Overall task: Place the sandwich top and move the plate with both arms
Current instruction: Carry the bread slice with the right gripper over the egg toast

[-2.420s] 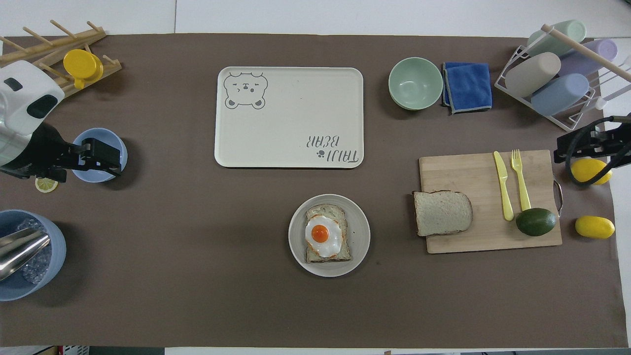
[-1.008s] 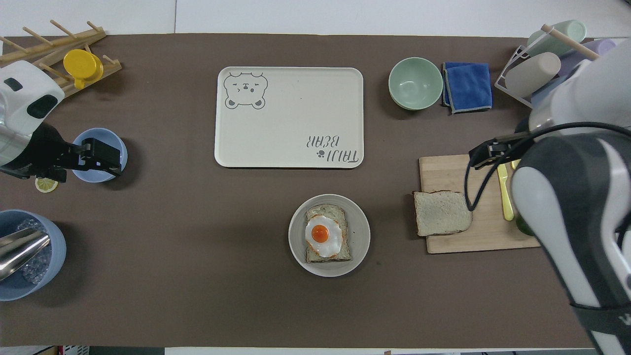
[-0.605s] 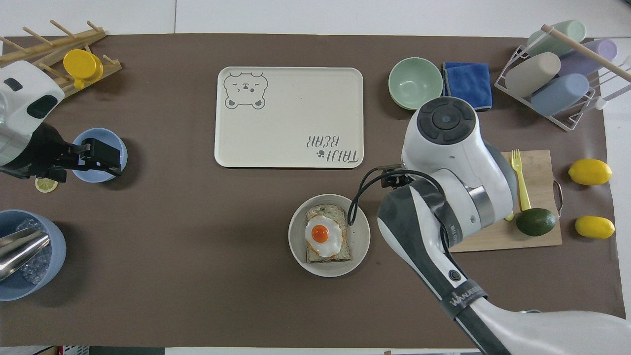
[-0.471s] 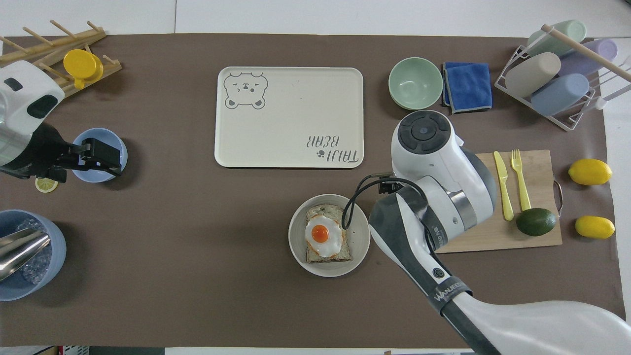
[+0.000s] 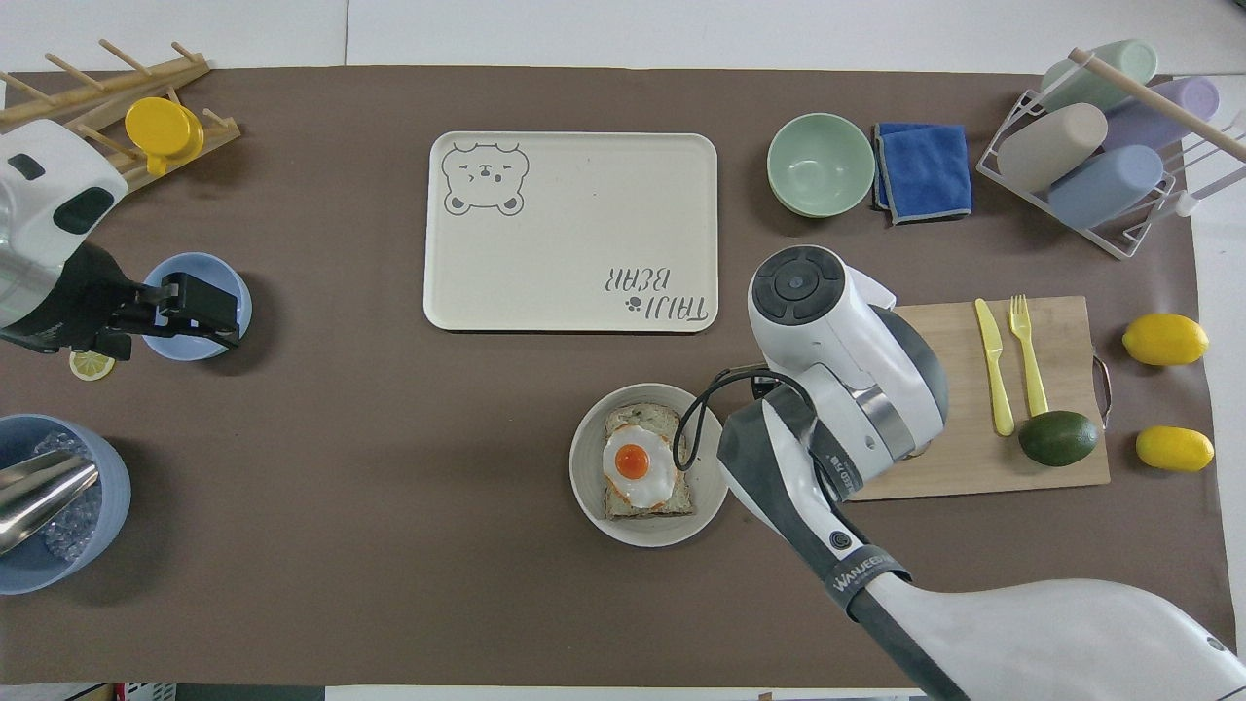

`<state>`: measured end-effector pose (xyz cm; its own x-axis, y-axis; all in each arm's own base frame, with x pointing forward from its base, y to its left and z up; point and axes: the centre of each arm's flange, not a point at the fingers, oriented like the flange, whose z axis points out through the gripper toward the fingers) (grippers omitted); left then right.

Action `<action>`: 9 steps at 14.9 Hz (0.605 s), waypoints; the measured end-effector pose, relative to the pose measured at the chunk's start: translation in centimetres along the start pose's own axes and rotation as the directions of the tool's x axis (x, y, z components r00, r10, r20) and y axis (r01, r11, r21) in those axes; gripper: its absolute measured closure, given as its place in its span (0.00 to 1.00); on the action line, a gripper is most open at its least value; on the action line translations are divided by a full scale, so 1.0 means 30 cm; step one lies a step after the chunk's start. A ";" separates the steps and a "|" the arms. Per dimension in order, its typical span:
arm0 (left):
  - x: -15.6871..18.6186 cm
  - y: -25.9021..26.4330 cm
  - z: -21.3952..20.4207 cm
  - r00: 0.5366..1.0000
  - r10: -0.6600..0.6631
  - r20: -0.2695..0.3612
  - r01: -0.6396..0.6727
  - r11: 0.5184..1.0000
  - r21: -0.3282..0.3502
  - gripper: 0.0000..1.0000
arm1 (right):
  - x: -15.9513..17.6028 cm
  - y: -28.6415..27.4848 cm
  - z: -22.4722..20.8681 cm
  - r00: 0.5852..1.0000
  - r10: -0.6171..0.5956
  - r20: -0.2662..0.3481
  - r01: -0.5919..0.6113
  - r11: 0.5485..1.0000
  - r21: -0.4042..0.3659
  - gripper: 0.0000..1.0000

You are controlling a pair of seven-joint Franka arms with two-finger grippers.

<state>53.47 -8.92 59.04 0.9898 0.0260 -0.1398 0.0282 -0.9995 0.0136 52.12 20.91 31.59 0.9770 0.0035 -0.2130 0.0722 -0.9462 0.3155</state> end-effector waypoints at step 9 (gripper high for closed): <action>0.000 0.000 0.000 1.000 0.000 0.000 0.000 1.000 0.000 0.00 | -0.031 0.002 0.083 0.999 -0.033 0.025 0.034 0.997 -0.065 0.16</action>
<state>53.47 -8.92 59.04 0.9898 0.0260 -0.1398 0.0282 -0.9995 0.0136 50.71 20.06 29.51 0.9690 0.0264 -0.2458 0.1183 -0.9225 0.3673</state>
